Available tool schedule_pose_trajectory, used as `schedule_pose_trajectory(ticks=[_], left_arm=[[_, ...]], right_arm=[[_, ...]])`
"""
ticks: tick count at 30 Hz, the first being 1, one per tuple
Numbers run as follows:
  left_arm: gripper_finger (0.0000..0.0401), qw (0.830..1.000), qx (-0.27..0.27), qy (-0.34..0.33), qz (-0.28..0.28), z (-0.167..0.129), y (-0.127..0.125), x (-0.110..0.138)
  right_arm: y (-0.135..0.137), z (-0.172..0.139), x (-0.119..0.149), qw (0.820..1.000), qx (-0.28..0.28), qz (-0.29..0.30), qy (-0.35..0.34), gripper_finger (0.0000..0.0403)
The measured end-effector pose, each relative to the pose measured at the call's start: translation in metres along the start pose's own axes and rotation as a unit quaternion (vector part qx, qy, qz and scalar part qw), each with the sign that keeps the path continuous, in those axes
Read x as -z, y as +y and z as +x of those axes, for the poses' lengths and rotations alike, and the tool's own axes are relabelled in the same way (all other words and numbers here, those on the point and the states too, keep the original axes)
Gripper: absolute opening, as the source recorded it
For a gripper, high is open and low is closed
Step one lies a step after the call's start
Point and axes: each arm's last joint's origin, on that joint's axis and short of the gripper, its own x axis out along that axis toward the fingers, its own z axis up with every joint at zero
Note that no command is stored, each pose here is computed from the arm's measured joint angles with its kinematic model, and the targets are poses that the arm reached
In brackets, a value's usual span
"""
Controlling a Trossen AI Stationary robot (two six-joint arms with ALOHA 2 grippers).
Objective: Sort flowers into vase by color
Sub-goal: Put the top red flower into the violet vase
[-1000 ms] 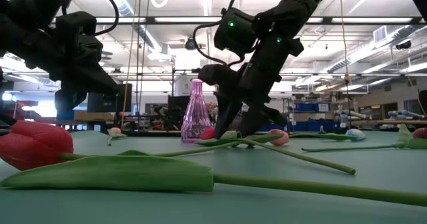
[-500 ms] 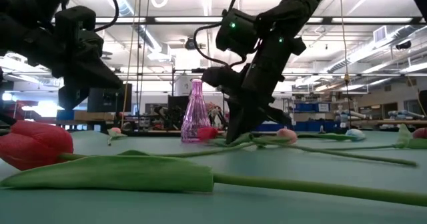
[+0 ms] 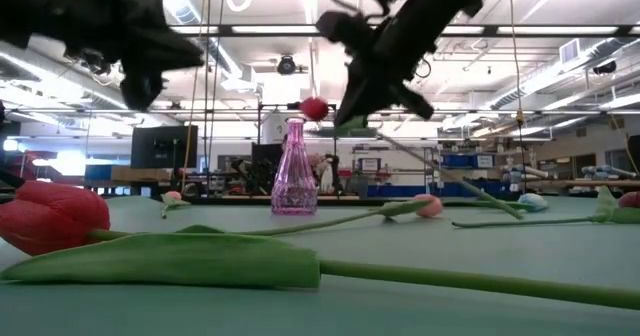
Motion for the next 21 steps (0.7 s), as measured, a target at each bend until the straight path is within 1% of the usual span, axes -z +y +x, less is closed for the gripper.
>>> schedule_pose_trajectory(ticks=[4,7,9,14,18,20,21], left_arm=[[0.0125,0.999,0.002,-0.003,0.042,-0.002,-0.012,-0.017],[0.0154,0.998,0.011,-0.018,0.063,-0.004,-0.02,-0.028],[0.0166,0.996,0.007,-0.032,0.081,-0.005,-0.023,-0.034],[0.0173,0.991,-0.02,-0.046,0.125,-0.005,-0.022,-0.036],[0.0173,0.991,-0.015,-0.054,0.121,-0.007,-0.023,-0.038],[0.0173,0.99,-0.007,-0.069,0.121,-0.011,-0.025,-0.041],[0.0173,0.989,-0.004,-0.076,0.129,-0.014,-0.025,-0.043]], right_arm=[[0.002,-0.029,-0.014,0.998,-0.009,-0.018,-0.061,0.0012],[0.007,-0.05,-0.024,0.992,-0.034,-0.056,-0.111,0.0012],[0.01,-0.061,-0.03,0.985,-0.051,-0.084,-0.142,0.0012],[0.021,-0.075,-0.044,0.959,-0.095,-0.154,-0.218,0.0012],[0.03,-0.08,-0.051,0.93,-0.13,-0.218,-0.266,0.0012],[0.033,-0.082,-0.053,0.92,-0.141,-0.233,-0.281,0.0012],[0.034,-0.083,-0.054,0.915,-0.147,-0.236,-0.292,0.0012]])
